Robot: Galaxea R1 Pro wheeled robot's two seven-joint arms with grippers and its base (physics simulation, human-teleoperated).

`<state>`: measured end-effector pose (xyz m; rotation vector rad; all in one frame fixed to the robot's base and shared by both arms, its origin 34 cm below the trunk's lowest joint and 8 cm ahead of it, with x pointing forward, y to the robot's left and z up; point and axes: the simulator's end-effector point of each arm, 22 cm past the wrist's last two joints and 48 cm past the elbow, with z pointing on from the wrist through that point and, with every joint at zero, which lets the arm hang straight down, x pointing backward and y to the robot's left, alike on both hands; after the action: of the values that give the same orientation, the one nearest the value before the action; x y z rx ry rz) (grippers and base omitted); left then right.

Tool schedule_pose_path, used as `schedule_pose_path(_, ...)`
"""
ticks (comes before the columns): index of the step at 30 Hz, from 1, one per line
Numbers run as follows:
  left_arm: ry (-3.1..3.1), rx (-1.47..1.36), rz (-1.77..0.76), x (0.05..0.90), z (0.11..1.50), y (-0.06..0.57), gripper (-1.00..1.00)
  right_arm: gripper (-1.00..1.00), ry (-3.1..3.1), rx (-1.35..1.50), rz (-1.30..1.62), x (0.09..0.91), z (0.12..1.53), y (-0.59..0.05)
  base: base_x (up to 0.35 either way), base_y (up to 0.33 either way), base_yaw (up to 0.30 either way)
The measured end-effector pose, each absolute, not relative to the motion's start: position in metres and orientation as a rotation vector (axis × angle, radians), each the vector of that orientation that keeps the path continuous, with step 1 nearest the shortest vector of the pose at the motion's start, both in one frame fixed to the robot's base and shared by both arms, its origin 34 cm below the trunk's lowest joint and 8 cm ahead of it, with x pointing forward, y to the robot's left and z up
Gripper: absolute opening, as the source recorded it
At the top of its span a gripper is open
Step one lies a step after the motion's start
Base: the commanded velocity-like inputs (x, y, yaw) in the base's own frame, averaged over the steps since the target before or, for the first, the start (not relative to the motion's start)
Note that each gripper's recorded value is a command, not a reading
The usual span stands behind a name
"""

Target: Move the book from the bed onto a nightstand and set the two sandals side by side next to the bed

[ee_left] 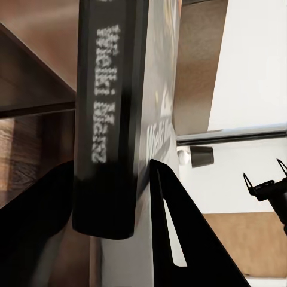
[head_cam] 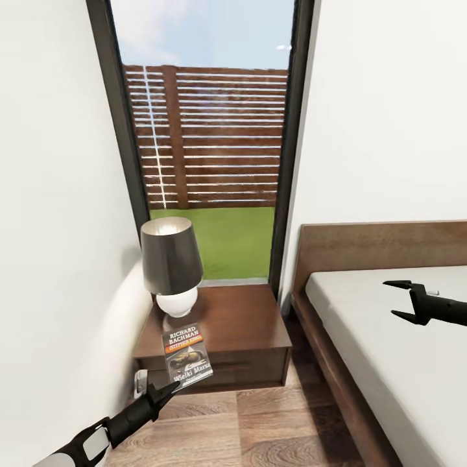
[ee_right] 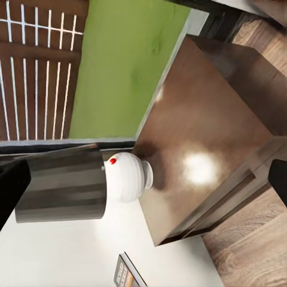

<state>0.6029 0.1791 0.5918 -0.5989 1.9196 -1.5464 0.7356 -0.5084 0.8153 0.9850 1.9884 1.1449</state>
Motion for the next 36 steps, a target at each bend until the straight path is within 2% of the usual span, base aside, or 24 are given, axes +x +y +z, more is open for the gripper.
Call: schedule_pose_path(36, 1.921, -0.599, -1.539, 0.6031, 0.5915, 0.1831, -1.00, 1.00, 1.988, 0.985, 1.146, 0.7356, 0.8155, -0.5083, 0.064, -0.091, 0.000)
